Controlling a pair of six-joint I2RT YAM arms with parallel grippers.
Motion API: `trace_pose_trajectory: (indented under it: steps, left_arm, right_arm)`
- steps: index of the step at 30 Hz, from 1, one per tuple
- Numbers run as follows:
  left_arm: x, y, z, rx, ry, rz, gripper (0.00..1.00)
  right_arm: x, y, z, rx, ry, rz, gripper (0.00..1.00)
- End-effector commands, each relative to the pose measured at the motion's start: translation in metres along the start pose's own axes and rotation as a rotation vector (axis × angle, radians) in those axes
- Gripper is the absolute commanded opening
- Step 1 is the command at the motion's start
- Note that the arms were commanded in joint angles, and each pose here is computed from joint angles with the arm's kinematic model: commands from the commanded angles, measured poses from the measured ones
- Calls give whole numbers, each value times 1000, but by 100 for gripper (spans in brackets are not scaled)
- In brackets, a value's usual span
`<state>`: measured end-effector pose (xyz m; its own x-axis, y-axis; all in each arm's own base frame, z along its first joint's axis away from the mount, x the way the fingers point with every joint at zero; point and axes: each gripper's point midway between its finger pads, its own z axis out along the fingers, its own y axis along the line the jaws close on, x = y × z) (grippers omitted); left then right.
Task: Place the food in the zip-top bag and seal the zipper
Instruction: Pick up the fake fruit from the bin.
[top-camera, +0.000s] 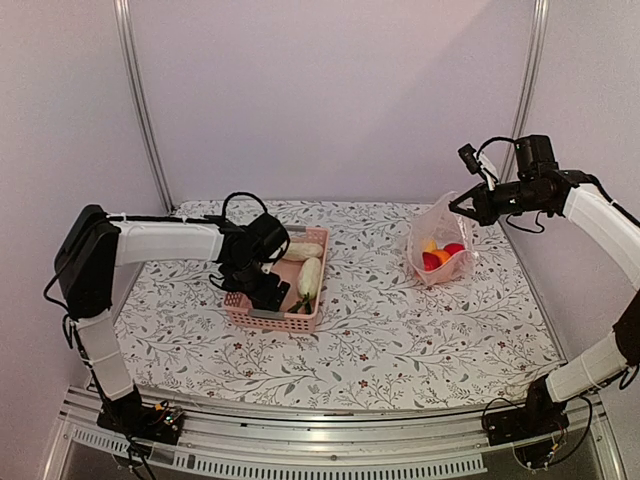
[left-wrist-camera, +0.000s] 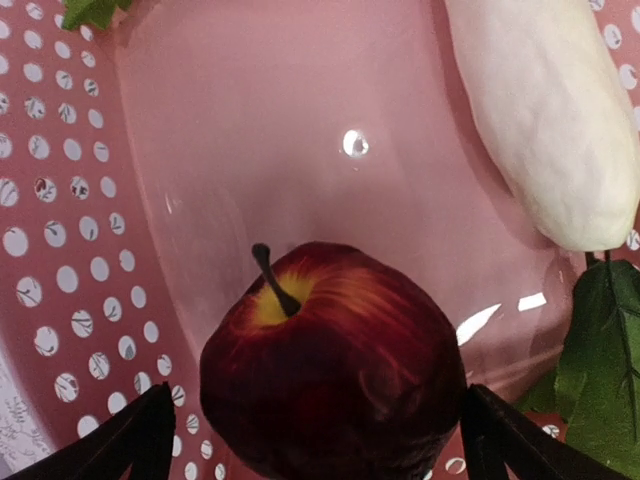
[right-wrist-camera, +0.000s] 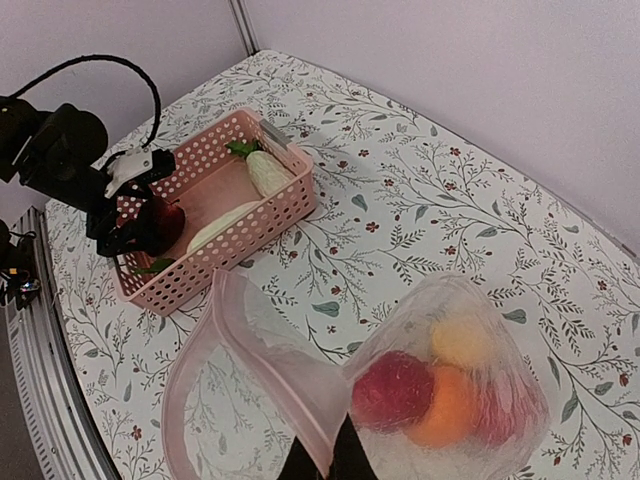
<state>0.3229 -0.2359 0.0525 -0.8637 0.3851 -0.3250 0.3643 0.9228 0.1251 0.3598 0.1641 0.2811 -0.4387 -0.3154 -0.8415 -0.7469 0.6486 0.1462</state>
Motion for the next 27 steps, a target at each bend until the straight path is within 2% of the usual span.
trace_pose_trajectory:
  steps: [1,13,19,27]
  left_arm:
    - [2,-3,14,-3,23,29,100]
    - [-37,-11,28,44,-56,11,92]
    - [-56,-16,28,75,-76,21,83]
    - [-67,-16,1,105,-123,-16,72]
  right_arm:
    - [-11,9,-12,-6,-32,-22,0]
    - [-10,9,-15,11,-26,-30,0]
    - [-16,8,-18,19,-17,-43,0]
    - [-16,3,-21,57,-11,-34,0]
